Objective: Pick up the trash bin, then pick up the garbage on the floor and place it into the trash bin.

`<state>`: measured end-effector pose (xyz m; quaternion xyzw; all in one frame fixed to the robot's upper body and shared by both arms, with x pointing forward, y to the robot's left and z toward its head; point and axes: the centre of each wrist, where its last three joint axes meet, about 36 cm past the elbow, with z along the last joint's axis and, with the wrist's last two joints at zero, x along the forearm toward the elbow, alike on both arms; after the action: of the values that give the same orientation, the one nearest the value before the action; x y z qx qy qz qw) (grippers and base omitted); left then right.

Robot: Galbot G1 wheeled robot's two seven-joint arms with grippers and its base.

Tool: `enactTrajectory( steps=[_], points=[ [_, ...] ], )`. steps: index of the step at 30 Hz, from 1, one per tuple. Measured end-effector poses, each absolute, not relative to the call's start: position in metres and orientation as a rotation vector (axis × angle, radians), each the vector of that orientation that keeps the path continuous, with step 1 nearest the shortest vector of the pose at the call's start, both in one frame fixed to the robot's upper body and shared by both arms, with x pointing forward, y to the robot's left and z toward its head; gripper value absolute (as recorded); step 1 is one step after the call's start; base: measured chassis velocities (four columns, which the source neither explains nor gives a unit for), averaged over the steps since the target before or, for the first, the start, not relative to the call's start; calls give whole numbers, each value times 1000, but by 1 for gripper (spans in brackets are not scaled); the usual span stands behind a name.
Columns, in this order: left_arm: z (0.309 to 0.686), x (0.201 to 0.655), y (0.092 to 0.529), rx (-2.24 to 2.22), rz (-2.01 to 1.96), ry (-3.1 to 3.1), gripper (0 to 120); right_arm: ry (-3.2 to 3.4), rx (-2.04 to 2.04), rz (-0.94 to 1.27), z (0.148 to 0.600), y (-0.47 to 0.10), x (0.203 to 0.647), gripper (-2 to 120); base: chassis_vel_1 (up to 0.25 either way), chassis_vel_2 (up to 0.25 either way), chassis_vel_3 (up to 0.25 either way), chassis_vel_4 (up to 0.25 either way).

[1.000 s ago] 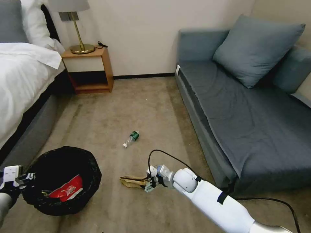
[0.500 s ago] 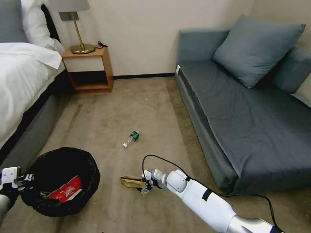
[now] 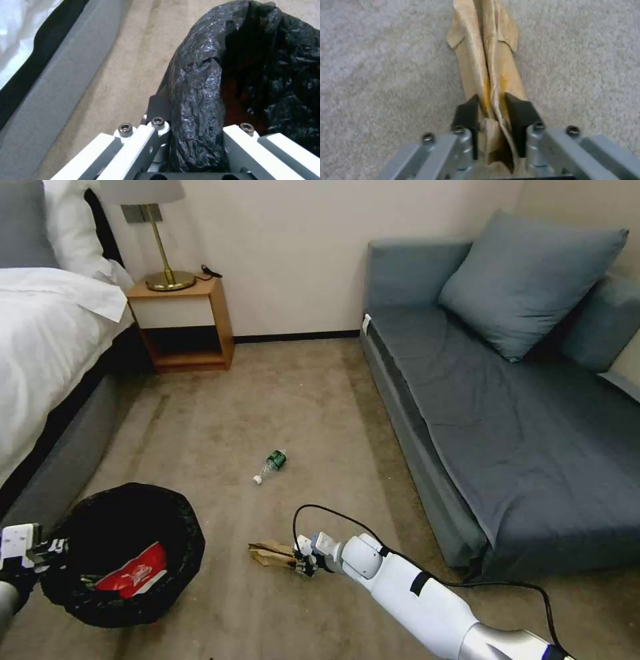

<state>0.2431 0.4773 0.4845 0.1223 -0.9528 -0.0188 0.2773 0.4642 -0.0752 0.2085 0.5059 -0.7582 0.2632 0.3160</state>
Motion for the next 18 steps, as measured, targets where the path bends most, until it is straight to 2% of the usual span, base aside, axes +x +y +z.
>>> enactTrajectory(
  steps=[1,3,5,11,13,15,17,18],
  points=[
    [484,243,477,328,-50,-2558,5,-1997,1328,694,208,-75,463,16,0,0,0,0],
    [484,243,477,328,-50,-2558,5,-1999,1325,696,207,-76,463,13,0,0,0,0],
    [485,243,477,329,-48,-2560,5,-2009,1307,698,209,-75,461,2,0,0,0,0],
    [484,243,477,329,-45,-2562,5,-2069,1267,645,225,-75,461,1,0,0,0,0],
    [484,243,477,330,-43,-2562,5,-2115,1240,582,242,-76,461,1,0,0,0,0],
    [483,244,476,328,-39,-2566,5,-2185,1209,472,282,-75,460,1,0,0,0,0],
    [483,244,476,327,-39,-2566,5,-2209,1208,439,296,-72,460,1,0,0,0,0],
    [483,244,476,324,-38,-2566,5,-2255,1214,376,319,-66,461,1,0,0,0,0]
  ],
)
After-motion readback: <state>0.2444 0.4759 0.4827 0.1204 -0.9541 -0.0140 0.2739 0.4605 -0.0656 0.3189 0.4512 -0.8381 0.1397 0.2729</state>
